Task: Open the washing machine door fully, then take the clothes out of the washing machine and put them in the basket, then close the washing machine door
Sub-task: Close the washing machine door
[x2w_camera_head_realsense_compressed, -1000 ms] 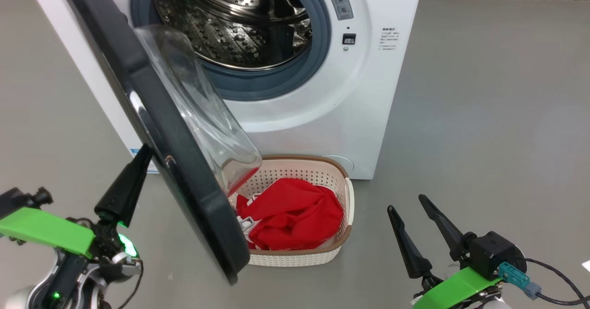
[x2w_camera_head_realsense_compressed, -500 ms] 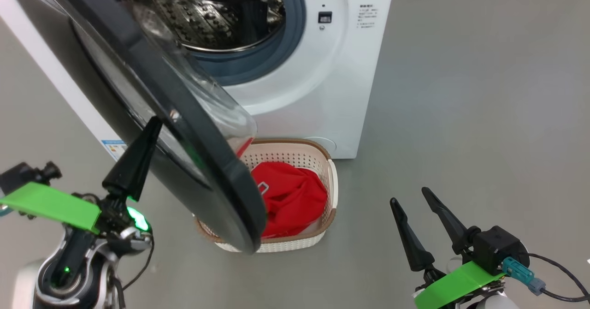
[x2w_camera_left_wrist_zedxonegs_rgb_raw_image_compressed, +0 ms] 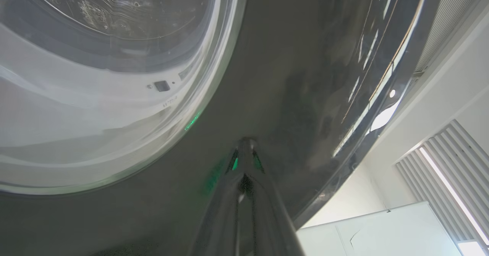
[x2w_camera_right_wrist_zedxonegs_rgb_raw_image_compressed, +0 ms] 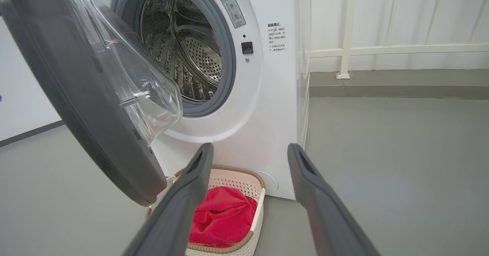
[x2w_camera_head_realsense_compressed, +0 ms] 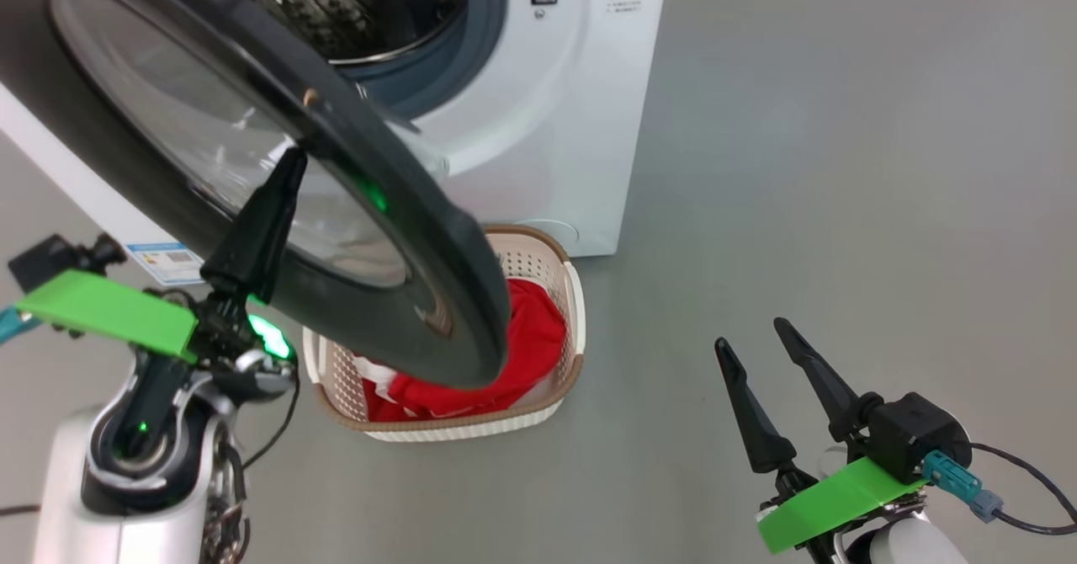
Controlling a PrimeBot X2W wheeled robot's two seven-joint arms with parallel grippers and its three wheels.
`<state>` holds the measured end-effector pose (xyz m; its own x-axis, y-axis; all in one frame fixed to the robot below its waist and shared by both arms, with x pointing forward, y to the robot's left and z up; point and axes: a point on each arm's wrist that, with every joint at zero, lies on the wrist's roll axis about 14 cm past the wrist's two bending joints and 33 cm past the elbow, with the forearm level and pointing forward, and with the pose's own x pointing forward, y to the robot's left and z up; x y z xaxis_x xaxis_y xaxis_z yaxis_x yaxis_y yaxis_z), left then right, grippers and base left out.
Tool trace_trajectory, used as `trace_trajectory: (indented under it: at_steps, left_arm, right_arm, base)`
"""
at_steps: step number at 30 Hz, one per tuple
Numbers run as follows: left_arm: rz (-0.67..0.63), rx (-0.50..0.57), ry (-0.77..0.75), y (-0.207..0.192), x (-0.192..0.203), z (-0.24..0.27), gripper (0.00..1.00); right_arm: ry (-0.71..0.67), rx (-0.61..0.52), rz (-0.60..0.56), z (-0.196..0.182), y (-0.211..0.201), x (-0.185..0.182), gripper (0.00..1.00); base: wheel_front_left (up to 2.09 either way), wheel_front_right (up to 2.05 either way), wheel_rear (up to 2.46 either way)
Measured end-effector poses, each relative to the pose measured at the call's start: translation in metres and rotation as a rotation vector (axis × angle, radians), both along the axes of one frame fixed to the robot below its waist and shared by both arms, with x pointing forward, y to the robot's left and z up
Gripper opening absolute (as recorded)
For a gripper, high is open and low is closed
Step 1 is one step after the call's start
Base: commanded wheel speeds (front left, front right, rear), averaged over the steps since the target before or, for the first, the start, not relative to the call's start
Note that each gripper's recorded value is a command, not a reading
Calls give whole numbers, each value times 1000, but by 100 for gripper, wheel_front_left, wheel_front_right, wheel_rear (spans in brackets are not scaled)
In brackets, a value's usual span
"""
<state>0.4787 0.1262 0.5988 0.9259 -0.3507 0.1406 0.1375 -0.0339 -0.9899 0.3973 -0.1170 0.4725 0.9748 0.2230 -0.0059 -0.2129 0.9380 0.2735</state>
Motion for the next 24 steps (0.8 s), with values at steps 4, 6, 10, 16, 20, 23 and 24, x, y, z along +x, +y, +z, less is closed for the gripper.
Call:
trace_trajectory:
  at_steps: [4,6,10,16,20,23,24]
  left_arm:
    - [-16,-13,-8,-10,12,0,0]
    - [-10,-30,-13,-12,19,1,0]
    - [2,-50,-26,-18,33,2,0]
    - [-4,-42,-42,-32,54,1,0]
    - [1,-18,-46,-40,66,-4,0]
    - [6,-1,-37,-44,75,-12,0]
    - [11,-3,-32,-44,77,-14,0]
  right_arm:
    - [15,-4,-14,-6,-5,0,100]
    - [21,-6,-20,-8,-7,1,100]
    - [16,-8,-29,-7,-11,8,100]
    - [33,-12,-42,-14,-16,11,100]
    - [39,-18,-49,-18,-19,15,100]
    - [40,-25,-53,-19,-21,18,100]
    - [44,-25,-53,-21,-21,18,100]
  base:
    - [0,0,0]
    - [0,0,0]
    - [0,0,0]
    - [0,0,0]
    - [0,0,0]
    - [0,0,0]
    - [0,0,0]
